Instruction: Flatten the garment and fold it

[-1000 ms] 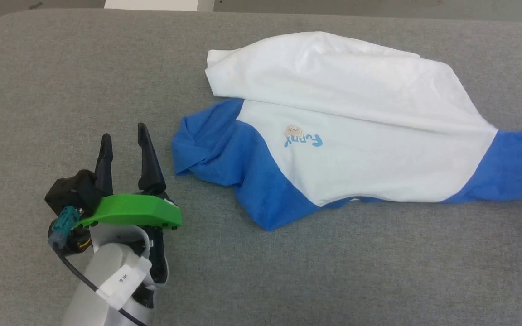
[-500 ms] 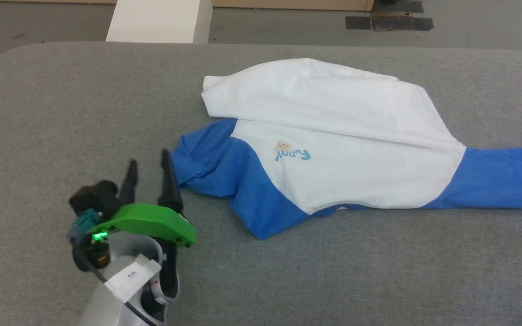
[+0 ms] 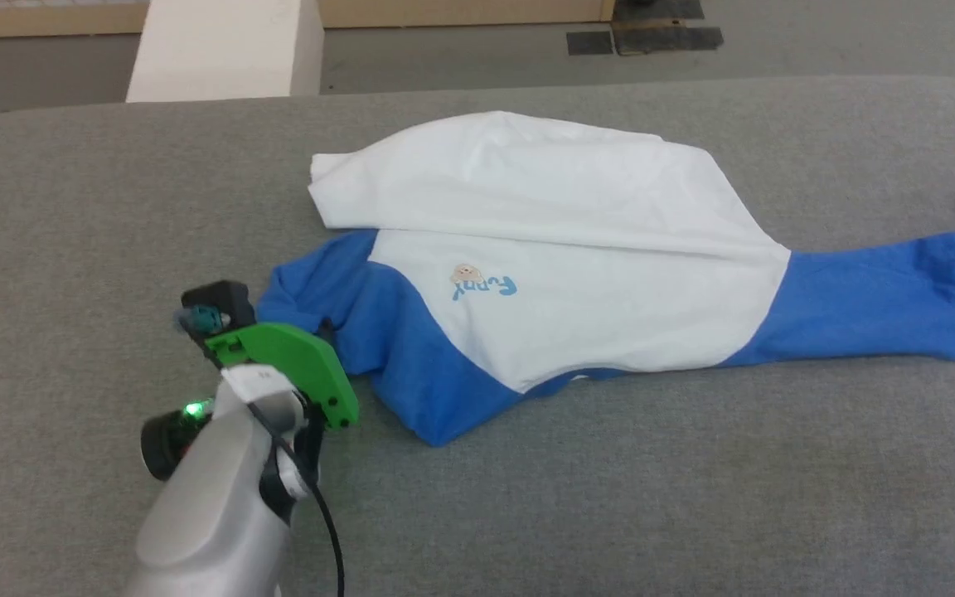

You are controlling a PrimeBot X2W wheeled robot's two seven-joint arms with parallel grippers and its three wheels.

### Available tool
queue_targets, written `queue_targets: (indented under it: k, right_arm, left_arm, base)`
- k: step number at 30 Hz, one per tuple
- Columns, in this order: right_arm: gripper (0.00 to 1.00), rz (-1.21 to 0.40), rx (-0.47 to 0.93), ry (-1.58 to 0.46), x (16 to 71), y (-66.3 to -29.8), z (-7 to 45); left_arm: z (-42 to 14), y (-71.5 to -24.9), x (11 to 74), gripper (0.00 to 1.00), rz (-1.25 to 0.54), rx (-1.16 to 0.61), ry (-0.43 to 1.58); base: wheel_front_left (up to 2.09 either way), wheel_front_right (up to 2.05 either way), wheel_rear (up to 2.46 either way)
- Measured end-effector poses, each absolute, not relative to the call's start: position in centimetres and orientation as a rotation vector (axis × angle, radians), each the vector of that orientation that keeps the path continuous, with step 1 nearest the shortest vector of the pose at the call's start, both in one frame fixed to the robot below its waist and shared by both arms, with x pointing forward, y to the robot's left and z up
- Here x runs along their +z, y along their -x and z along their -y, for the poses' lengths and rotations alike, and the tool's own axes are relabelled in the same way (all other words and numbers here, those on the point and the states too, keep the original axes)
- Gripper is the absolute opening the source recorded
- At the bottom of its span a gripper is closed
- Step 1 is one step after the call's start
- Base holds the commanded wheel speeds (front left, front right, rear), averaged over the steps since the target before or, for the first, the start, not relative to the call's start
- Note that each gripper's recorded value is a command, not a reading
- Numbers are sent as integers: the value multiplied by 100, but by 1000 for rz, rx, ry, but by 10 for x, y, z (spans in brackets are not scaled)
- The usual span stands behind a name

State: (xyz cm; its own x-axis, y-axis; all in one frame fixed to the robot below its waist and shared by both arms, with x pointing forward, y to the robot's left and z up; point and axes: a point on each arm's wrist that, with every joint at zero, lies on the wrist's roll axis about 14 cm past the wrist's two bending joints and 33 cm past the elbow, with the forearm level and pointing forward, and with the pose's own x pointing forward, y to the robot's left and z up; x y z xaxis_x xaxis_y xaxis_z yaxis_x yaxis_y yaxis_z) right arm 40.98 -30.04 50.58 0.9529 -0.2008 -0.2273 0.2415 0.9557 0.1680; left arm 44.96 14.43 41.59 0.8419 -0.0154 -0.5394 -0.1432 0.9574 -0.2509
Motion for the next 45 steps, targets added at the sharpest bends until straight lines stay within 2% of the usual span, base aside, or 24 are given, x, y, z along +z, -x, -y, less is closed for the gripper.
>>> queue_targets:
  k: [6,7,8,9,14,22,26,27,28,34,38,41,45]
  right_arm:
    - [100,-229,-253,-188,499,-405,309]
    - [100,-232,-257,-189,498,-404,310]
    - [100,-235,-262,-191,497,-403,312]
    - [100,-238,-267,-191,495,-402,313]
    - [100,-238,-278,-189,493,-403,317]
    - [100,-249,-234,-188,488,-415,302]
    - [100,-261,-215,-185,484,-420,296]
    - [100,-263,-212,-184,484,-421,295]
    - [100,-264,-207,-185,483,-422,294]
    - [100,-274,-166,-180,484,-423,281]
    - [100,-303,-118,-170,483,-422,268]
    - [100,-371,-67,-159,473,-424,253]
    - [100,-450,54,-134,470,-450,217]
  left_arm:
    - [-155,-455,384,100,-709,100,217]
    - [-154,-456,381,69,-722,98,215]
    - [-153,-457,379,11,-736,94,220]
    - [-151,-460,378,0,-737,85,222]
    - [-157,-470,386,0,-680,100,298]
    - [-245,-493,436,0,-464,284,285]
    - [-265,-500,455,0,-369,320,268]
    - [-267,-501,458,38,-350,327,280]
    - [-268,-501,460,100,-335,330,277]
    - [-264,-505,497,100,-114,296,328]
    - [-261,-484,520,100,69,291,308]
    - [-247,-460,510,100,69,272,298]
    - [-224,-441,498,100,41,249,324]
  base:
    - [0,0,0]
    - [0,0,0]
    - [0,0,0]
    - [0,0,0]
    - [0,0,0]
    - [0,0,0]
    - [0,0,0]
    - [0,0,0]
    - [0,0,0]
    - [0,0,0]
    - [0,0,0]
    - [0,0,0]
    - [0,0,0]
